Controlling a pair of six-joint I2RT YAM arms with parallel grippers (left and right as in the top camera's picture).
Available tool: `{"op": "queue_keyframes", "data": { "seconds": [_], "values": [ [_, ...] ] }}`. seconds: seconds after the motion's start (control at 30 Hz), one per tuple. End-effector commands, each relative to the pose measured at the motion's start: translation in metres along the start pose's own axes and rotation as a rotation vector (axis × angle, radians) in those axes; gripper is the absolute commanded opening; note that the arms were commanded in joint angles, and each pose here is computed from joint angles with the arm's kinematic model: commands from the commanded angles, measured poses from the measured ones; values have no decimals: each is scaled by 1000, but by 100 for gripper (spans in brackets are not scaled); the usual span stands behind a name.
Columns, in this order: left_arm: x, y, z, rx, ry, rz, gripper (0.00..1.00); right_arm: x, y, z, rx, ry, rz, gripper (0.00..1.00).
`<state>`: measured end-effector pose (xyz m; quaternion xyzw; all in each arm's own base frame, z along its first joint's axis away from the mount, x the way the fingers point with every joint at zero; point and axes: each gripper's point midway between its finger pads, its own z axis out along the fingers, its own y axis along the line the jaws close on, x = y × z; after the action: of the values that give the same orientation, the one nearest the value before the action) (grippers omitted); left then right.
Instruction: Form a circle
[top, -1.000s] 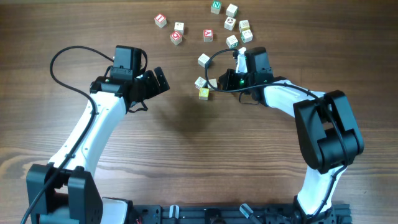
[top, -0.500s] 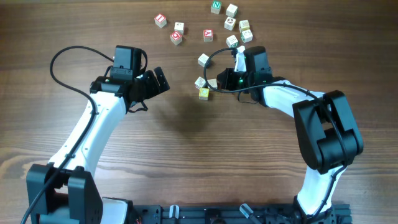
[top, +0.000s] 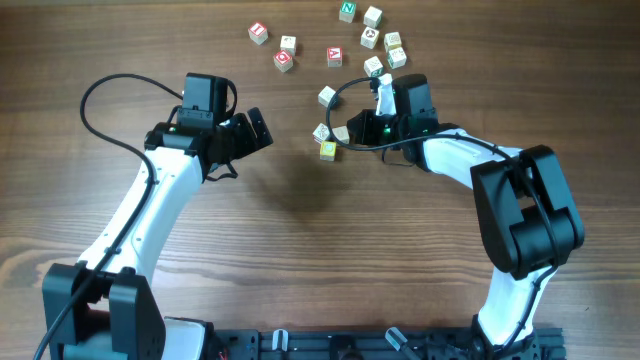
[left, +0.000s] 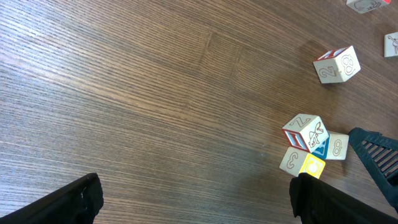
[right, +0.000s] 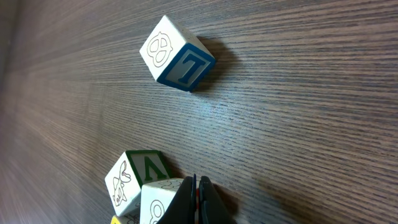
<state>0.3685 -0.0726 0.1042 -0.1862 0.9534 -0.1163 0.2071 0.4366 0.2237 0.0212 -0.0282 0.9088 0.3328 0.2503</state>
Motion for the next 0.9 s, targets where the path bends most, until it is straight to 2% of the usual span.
{"op": "queue_keyframes", "data": {
  "seconds": [0.0,0.4,0.53,0.63,0.73,0.8,0.83,0.87],
  "values": [
    [-1,3,0,-10,-6,16,100,3,5,5,-28,15,-26,5],
    [-1,3,0,-10,-6,16,100,0,2,4,-17,3,-26,5],
    [-1,3,0,-10,-6,16,100,-10,-17,-4,21,-25,34,5],
    [-1,3,0,-10,-6,16,100,-28,-39,-27,55,-64,90,5],
    [-1,2,0,-10,-6,16,100,-52,-41,-73,83,-119,113,5],
    [-1,3,0,-10,-6,16,100,-67,-27,-114,94,-166,117,12],
    [-1,3,0,-10,-6,16,100,-72,-17,-133,92,-186,115,19],
    [-1,2,0,-10,-6,16,100,-77,2,-162,84,-220,101,52]
  ]
}}
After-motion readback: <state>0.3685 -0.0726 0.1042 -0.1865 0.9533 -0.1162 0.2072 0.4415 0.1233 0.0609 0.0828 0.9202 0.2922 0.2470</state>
